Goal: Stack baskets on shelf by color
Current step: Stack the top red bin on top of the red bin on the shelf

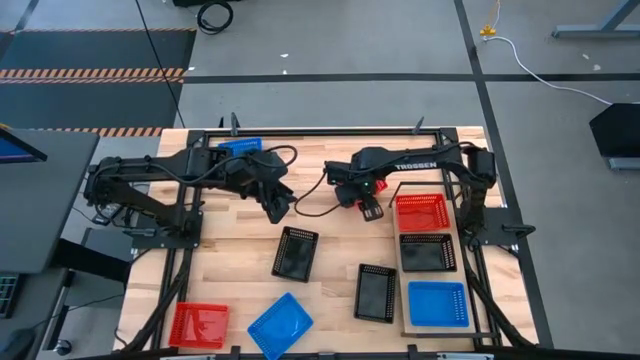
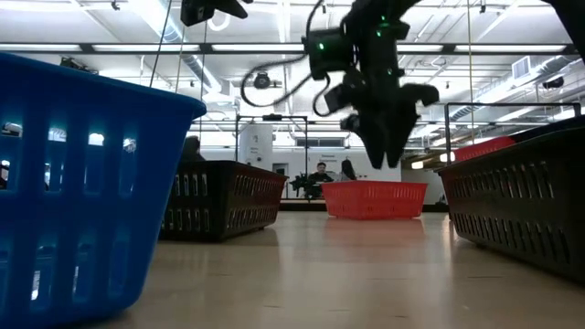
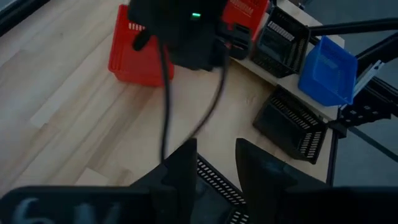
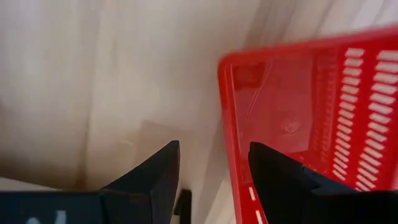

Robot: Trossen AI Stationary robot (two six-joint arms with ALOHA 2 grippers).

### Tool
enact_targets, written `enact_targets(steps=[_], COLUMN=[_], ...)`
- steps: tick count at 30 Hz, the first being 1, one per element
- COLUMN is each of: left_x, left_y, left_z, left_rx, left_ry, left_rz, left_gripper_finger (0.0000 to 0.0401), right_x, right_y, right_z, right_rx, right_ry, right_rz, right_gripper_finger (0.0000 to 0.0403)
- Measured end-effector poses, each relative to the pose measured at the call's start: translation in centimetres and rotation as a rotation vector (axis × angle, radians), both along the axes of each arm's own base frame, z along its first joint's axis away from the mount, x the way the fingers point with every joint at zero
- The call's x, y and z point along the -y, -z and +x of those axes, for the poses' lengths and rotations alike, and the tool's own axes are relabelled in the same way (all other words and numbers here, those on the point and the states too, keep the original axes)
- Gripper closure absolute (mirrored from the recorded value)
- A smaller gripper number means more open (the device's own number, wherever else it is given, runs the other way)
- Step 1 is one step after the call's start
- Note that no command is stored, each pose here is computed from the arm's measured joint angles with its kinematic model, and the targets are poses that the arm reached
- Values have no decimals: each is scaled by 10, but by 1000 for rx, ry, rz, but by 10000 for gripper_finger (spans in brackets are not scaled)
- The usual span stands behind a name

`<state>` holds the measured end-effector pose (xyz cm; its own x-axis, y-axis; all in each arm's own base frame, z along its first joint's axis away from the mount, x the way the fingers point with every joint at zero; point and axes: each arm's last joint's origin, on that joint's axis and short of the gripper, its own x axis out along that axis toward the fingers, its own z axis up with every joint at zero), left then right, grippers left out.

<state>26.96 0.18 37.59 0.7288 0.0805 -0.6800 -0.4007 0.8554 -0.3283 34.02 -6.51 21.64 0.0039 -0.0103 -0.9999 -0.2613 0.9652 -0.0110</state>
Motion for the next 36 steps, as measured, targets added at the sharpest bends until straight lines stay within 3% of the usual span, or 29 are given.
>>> enact_targets(steps=[6, 12, 17, 22, 24, 28, 33, 36], left_x=[6, 7, 7, 7, 7, 7, 6, 6], left_y=[0, 0, 0, 0, 0, 0, -1, -1], left_z=[0, 0, 0, 0, 0, 0, 0, 0], left_rx=[3, 5, 5, 5, 5, 6, 12, 12], left_ry=[-20, -36, -45, -45, -44, -48, -59, -49], left_rz=[-4, -28, -37, -37, -36, -32, -5, 4], left_gripper_finger=[284, 284, 284, 284, 284, 284, 284, 284], right_x=[8, 7, 2, -3, -4, -9, -16, -19], right_y=[15, 25, 42, 44, 36, 9, -52, -94], right_z=[-2, -3, -13, -15, -10, 8, 31, 35], right_rx=[24, 55, 4, -28, -7, 73, 234, 317], right_ry=[-4, 2, 0, -4, -6, -30, -93, -62], right_rz=[-41, 24, 97, 73, 53, -13, -109, -131], right_gripper_finger=[207, 220, 277, 371, 392, 386, 395, 391])
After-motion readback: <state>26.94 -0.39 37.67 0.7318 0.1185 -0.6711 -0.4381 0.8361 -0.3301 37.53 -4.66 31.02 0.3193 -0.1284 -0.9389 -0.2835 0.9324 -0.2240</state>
